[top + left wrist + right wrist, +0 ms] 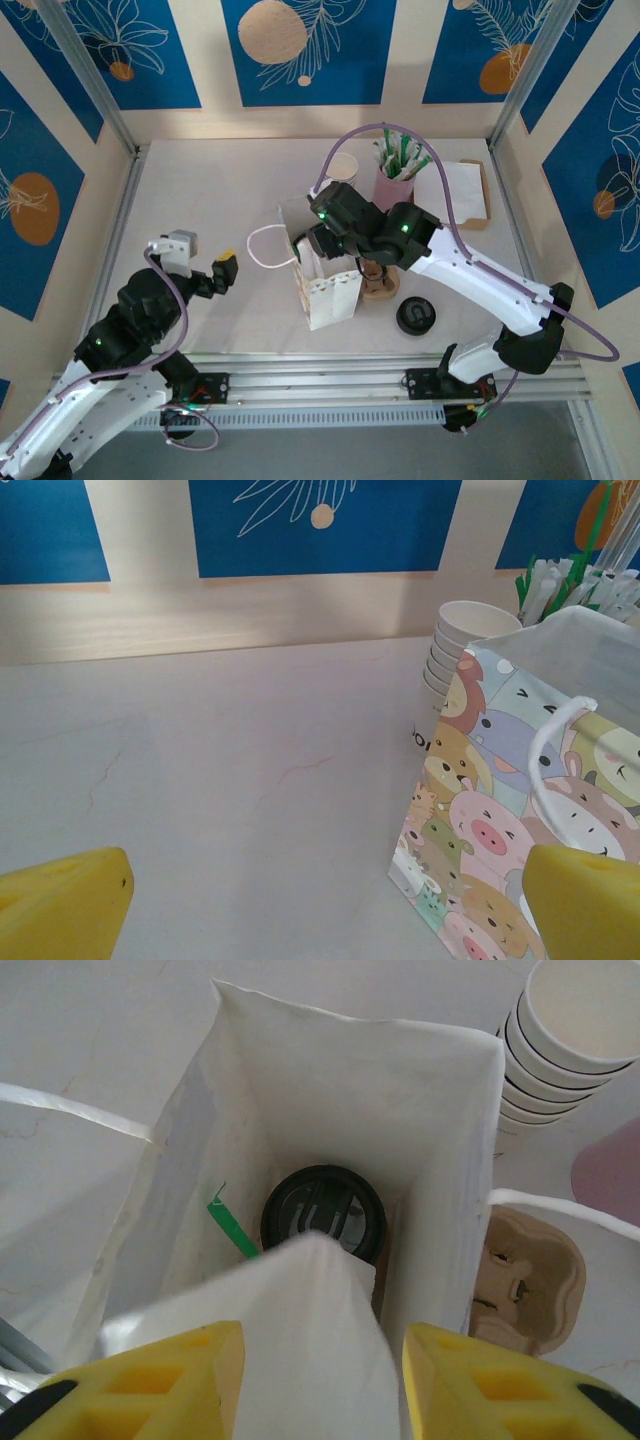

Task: Pack the takeout coffee

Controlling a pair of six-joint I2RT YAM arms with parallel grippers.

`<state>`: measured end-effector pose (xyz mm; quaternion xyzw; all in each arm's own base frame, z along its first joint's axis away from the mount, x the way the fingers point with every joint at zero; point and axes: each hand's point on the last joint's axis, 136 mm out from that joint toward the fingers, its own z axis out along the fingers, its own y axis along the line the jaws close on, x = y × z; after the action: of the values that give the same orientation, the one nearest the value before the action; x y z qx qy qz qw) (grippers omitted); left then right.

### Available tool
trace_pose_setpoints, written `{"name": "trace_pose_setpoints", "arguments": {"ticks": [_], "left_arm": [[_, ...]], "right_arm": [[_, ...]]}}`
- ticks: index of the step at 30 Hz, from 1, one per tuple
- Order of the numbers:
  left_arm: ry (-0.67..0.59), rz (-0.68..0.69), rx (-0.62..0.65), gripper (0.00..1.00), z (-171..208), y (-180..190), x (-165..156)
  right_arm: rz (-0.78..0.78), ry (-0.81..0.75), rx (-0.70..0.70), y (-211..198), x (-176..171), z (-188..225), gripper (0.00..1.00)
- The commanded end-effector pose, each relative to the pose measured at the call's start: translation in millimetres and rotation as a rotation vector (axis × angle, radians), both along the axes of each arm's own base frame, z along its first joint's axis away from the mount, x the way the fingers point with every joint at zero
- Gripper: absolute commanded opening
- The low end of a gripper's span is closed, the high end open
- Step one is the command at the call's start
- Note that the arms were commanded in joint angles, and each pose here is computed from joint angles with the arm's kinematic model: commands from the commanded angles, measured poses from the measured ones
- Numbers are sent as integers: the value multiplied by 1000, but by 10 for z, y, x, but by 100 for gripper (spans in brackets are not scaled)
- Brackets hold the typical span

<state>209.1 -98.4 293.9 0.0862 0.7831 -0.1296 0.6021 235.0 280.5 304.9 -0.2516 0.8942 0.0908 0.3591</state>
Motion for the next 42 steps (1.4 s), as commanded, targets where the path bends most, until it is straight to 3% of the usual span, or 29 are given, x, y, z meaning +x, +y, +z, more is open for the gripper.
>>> {"name": "trace_pose_setpoints", "arguments": {"ticks": [1,9,16,19,25,32,37,42], "left_arm": [[8,20,-10,100,-23,13,14],[11,37,-5,100,35,51,12],[-35,32,-48,100,336,81,-32],[-64,11,-67,100,488,58,-51],[-141,51,5,100,610,101,39],[-188,171,40,100,671,261,142],[-221,266,57,100,582,388,201],[-228,312,110,100,410,404,284]], "right_arm": [[6,-23,40,-18,-19,168,46],[12,-84,71,-55,-42,332,45],[69,-274,203,-140,-148,821,47],[74,-385,282,-290,-189,1082,51],[51,-583,389,-706,-250,1362,71],[-147,-696,464,-1377,-202,1347,99],[-310,-756,488,-1811,-87,1133,99],[-446,-723,423,-2126,103,691,100]]}}
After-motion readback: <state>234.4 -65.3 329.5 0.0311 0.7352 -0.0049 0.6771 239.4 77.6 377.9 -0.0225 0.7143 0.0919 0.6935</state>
